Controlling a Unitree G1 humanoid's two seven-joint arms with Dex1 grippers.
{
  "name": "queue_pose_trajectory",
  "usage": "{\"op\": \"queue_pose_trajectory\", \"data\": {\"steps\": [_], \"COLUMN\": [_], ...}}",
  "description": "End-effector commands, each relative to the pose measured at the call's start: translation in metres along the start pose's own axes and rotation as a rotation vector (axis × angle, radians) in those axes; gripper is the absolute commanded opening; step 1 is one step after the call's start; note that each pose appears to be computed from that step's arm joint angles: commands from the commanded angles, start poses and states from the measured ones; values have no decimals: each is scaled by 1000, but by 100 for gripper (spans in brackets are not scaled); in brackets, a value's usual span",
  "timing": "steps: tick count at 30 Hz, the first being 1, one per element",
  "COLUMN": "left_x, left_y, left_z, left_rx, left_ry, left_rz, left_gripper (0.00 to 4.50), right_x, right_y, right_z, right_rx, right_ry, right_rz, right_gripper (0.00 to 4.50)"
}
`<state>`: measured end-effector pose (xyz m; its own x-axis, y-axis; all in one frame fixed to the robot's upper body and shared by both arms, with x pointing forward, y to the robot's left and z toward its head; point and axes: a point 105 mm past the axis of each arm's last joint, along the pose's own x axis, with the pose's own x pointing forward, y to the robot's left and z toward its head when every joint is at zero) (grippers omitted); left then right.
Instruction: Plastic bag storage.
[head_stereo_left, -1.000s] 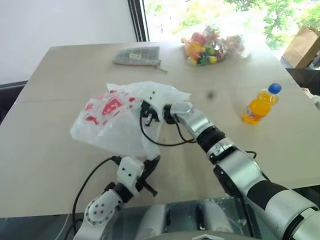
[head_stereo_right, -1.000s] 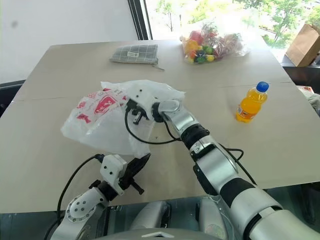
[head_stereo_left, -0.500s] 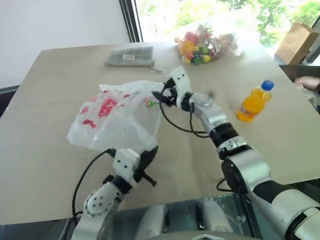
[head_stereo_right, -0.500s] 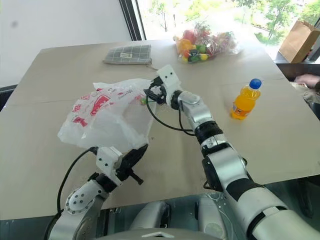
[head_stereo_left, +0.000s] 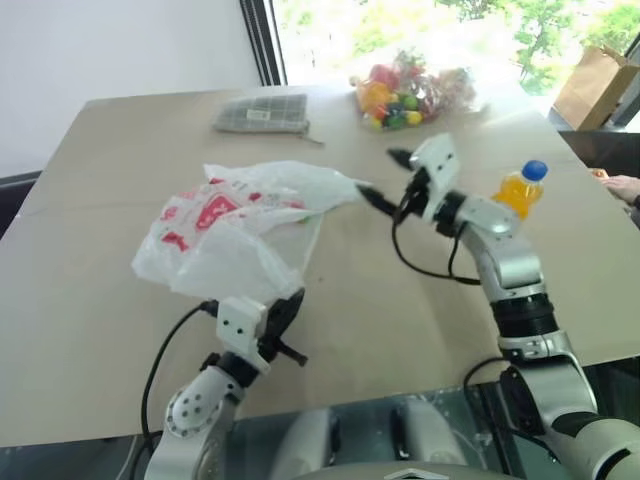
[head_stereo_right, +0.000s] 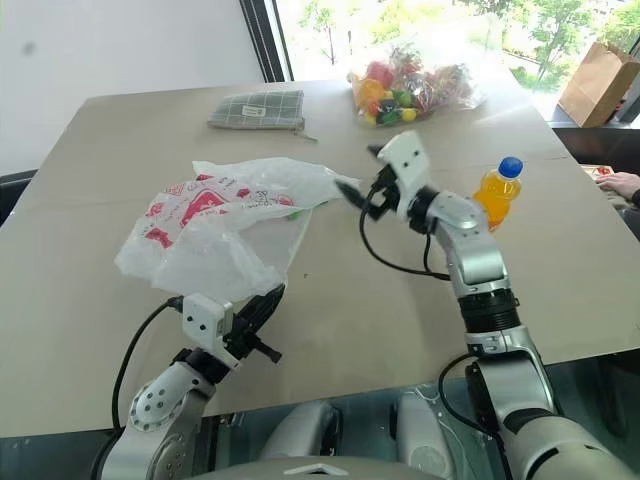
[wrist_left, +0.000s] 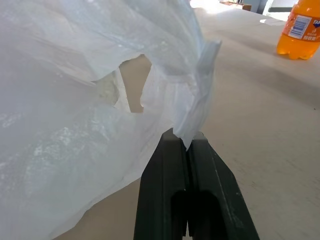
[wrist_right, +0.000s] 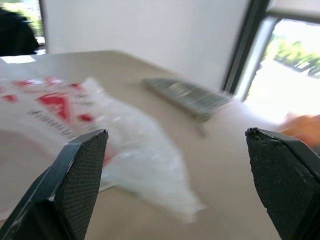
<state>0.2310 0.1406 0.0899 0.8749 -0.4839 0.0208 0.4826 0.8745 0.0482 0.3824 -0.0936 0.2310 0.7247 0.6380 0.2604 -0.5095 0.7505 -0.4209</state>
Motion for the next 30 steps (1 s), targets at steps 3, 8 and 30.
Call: {"op": "queue_pose_trajectory", "data": {"steps": [3,8,30], "left_x": [1,2,3], "left_y": [-4,-5,-4], "left_z": [1,-1,-3], "left_rx": [22,21,60], "left_ry": [-16,-12,-14], "left_rz": [-21,-32,-57], "left_gripper": [0,0,0], "right_x": [-59,-94,-92], "right_y": [-72,-76,-53], "right_z": [18,19,-45], "right_rx": [-206,-282,315], "right_ry": [-43,-18,206], "right_rz": [-458,-623,-686], "right_gripper": [445,449,423]}}
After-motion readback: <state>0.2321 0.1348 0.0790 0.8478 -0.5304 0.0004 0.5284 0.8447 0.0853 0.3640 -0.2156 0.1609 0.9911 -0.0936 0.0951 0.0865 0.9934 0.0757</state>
